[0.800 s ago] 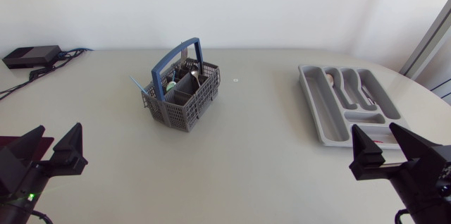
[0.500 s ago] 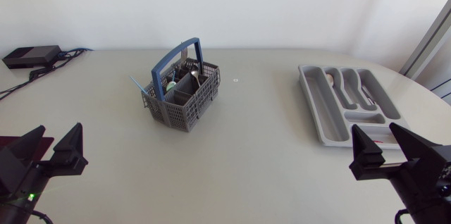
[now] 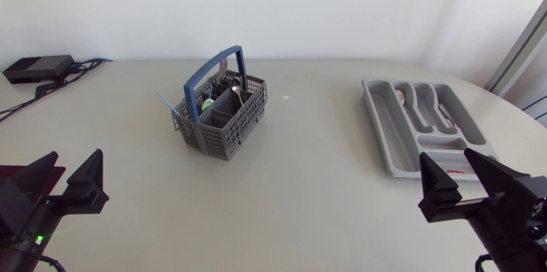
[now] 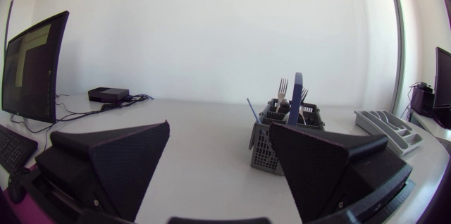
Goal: Sort the cutlery from the basket into the organizer compartments.
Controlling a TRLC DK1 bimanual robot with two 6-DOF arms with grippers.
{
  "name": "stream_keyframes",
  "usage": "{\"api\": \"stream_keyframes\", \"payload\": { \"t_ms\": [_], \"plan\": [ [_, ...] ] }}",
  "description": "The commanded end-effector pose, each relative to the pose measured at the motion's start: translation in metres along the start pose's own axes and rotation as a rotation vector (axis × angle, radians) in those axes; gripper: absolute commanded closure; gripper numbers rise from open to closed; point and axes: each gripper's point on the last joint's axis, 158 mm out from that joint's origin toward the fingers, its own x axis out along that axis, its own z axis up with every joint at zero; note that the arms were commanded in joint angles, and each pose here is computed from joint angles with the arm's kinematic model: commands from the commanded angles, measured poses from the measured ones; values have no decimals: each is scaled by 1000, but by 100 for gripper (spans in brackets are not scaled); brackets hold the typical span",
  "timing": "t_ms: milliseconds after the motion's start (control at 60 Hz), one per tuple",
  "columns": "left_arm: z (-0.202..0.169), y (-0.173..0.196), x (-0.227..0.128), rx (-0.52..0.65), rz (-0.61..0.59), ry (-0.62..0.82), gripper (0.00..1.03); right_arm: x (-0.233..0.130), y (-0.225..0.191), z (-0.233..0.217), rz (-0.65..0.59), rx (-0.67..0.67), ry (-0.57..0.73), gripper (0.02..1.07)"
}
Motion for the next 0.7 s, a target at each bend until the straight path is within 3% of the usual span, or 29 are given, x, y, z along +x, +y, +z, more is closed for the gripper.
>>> {"api": "stream_keyframes", "payload": {
  "t_ms": [0, 200, 350, 683],
  "plan": [
    [15, -3, -1, -4, -12, -40, 6, 1, 3, 0, 9, 10, 2, 7],
    [32, -6, 14, -18, -20, 11, 6, 11, 10, 6, 27, 7, 39, 7],
    [33, -23, 35, -59, -72, 114, 6, 22, 22, 7, 52, -4, 86, 7],
    [23, -64, 77, -6, -135, 373, 7, 54, 38, 2, 78, -2, 246, 7]
  ]
}}
